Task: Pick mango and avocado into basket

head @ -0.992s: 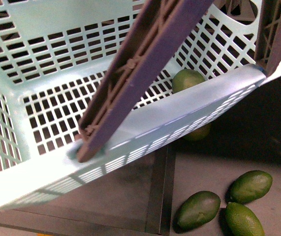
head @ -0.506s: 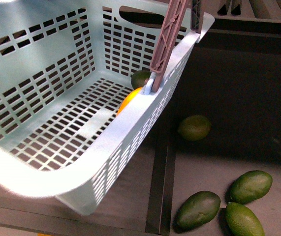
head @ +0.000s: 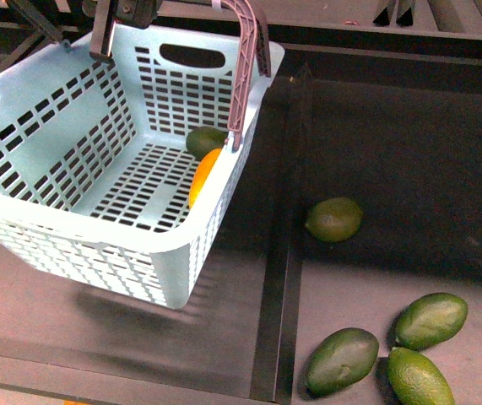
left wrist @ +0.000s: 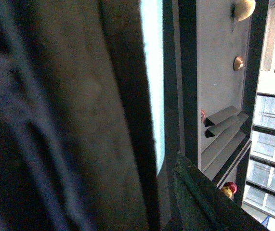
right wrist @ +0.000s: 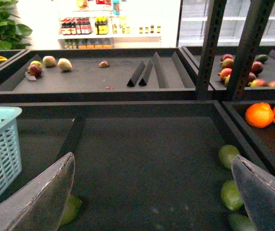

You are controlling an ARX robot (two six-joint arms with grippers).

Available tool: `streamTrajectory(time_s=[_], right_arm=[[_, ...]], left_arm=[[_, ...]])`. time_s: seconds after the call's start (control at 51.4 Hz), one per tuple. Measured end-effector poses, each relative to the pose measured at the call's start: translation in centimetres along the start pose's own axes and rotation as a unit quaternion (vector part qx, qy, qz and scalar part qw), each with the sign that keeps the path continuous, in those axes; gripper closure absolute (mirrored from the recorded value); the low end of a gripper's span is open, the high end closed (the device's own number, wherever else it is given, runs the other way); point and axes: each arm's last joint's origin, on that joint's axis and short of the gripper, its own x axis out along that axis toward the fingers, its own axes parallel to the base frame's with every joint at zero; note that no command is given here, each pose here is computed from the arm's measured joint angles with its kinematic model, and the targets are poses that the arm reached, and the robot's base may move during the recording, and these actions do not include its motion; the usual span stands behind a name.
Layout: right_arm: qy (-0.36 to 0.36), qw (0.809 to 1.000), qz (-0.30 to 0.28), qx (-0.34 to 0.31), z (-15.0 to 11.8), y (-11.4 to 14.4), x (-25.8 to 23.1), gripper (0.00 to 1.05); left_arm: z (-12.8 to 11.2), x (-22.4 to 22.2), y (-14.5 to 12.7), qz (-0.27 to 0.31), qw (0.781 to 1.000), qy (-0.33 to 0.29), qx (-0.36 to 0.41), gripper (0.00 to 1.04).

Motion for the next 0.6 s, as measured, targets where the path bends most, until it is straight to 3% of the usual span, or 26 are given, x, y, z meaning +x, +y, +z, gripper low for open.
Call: streamTrajectory(time_s=[0.525, 0.603], right_arm=[[0.0, 1.0, 0.0, 0.0, 0.0, 0.0, 0.0, 0.09], [0.0, 1.0, 0.0, 0.0, 0.0, 0.0, 0.0, 0.09]], left_arm=[[-0.7, 1.5, 3.3, 0.033, 0.999, 0.029, 0.007, 0.77], [-0.7, 1.2, 3.5, 0.036, 0.999, 0.034, 0.004, 0.66]])
